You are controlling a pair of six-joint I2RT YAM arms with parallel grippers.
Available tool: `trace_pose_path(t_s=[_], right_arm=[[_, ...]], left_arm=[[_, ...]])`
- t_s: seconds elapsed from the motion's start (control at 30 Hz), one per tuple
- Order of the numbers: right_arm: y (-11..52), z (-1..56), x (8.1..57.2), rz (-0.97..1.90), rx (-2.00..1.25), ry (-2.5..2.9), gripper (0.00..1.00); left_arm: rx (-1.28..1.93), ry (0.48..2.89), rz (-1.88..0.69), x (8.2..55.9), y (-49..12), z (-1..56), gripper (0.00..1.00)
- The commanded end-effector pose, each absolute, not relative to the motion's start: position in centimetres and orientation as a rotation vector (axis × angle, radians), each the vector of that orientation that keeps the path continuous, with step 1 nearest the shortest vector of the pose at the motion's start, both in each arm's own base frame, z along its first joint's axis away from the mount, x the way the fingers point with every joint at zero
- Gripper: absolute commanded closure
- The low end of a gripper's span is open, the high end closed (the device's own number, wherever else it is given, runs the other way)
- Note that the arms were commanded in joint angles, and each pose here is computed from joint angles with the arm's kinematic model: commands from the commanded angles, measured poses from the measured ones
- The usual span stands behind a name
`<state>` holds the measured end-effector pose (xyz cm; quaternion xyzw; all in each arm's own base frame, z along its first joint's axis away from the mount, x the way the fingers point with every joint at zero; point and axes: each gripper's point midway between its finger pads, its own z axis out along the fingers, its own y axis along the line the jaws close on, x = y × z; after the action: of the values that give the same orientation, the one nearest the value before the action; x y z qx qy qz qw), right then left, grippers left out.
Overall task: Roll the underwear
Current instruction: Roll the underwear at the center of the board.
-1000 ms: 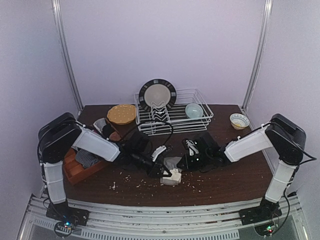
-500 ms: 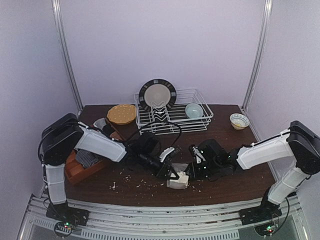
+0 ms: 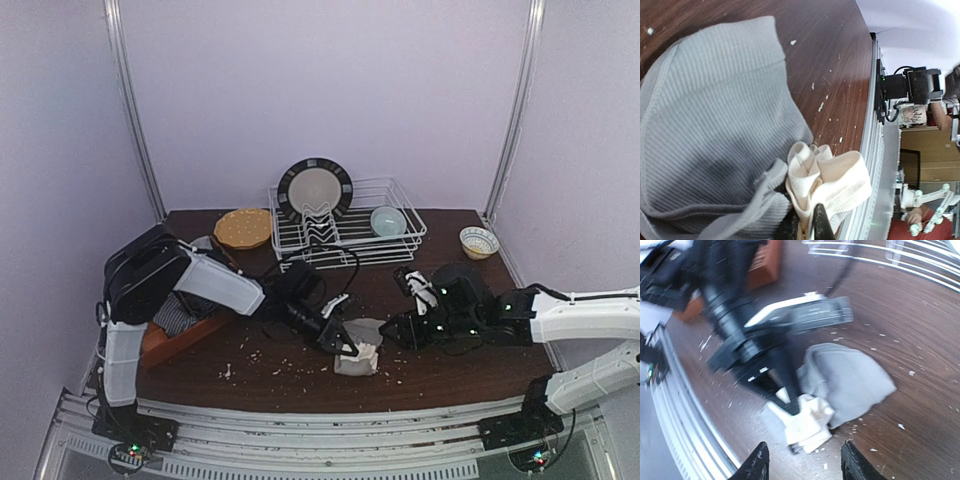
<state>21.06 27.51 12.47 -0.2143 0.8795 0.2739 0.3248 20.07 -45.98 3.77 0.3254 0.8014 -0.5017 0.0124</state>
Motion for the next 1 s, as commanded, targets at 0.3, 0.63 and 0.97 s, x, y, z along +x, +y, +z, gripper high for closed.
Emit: trace_pose_path(t_s=[0.3, 0.63, 0.97], right_arm=[[34.4, 9.6, 16.1, 0.492, -1.335, 2.042, 0.52], [35.0, 5.0, 17.7, 0.251, -1.516, 2.038, 0.52], [33.4, 1.1, 19.5, -0.004, -1.554, 2.108, 0.52]], left_arm=[[0.921, 2.756, -1.672, 20.8, -44.5, 2.4, 1.00], [0.922, 2.818, -1.665, 21.1, -43.5, 1.0, 1.00], [0.946, 2.824, -1.673, 20.7, -43.3, 0.7, 1.00]])
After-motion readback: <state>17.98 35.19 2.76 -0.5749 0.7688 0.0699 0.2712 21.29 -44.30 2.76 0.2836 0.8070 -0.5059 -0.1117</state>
